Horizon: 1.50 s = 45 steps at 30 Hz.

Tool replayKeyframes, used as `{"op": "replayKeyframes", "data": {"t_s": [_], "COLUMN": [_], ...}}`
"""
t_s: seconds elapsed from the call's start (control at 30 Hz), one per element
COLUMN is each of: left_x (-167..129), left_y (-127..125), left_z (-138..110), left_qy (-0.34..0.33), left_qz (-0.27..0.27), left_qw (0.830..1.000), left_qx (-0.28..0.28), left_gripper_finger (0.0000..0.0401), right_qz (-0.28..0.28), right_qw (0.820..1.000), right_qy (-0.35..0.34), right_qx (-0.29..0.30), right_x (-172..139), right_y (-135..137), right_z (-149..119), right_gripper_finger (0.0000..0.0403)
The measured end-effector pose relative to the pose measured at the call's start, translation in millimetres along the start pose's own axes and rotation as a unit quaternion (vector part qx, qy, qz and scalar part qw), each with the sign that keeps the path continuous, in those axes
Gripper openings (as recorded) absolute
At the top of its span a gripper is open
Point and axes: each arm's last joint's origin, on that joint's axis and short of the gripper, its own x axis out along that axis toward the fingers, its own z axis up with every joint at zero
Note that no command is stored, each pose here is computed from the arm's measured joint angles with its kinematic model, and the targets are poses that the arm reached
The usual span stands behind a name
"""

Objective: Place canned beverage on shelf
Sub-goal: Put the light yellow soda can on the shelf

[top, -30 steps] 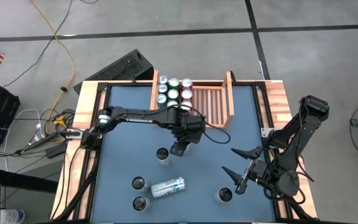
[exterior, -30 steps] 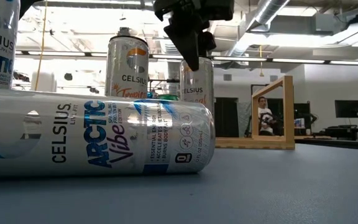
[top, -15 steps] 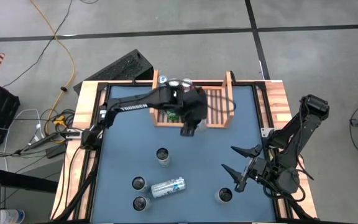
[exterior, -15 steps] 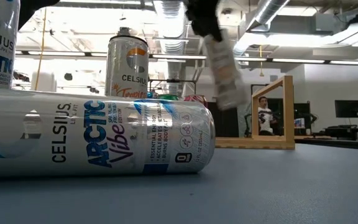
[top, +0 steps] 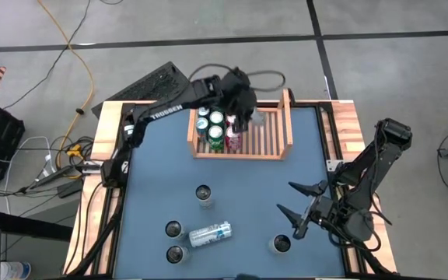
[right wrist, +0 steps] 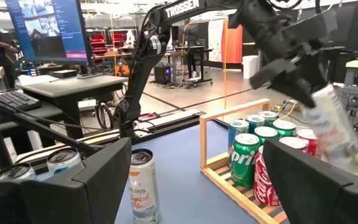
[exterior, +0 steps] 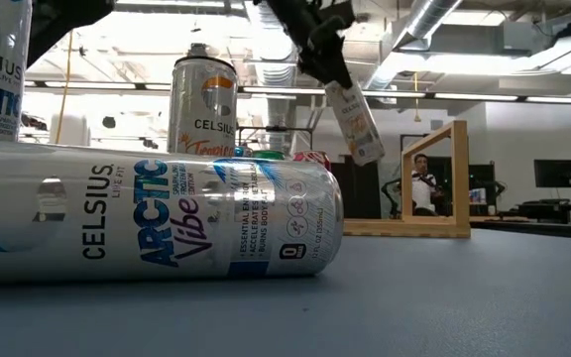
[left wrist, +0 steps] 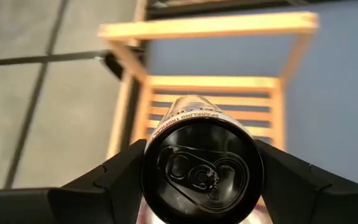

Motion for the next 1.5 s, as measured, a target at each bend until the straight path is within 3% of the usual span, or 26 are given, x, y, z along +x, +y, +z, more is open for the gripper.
{"op": "replayKeyframes", "data": {"t_s": [0.23, 0.53, 0.77, 1.5], "left_x": [25, 70, 70, 70], "left_y": [36, 34, 34, 25], "left_z": [-17, -42, -45, -43], "left_qy": [0.004, 0.063, 0.089, 0.075], "left_qz": [0.035, 0.017, 0.038, -0.017], "left_qw": [0.999, 0.997, 0.993, 0.994], "left_qx": [0.018, 0.027, 0.063, 0.074], "left_gripper_finger": [0.0245, 0.0245, 0.0245, 0.0252], "right_qz": [-0.018, -0.041, -0.041, -0.041], "right_qw": [1.000, 0.999, 0.999, 0.999], "right_qy": [-0.002, -0.004, -0.004, -0.004], "right_qx": [-0.006, -0.016, -0.020, -0.011], "right_x": [10, 22, 22, 21], "right_y": [-1, -3, -3, -3], "right_z": [-1, -2, -3, -3], "right_gripper_finger": [0.0356, 0.0356, 0.0356, 0.0356]}}
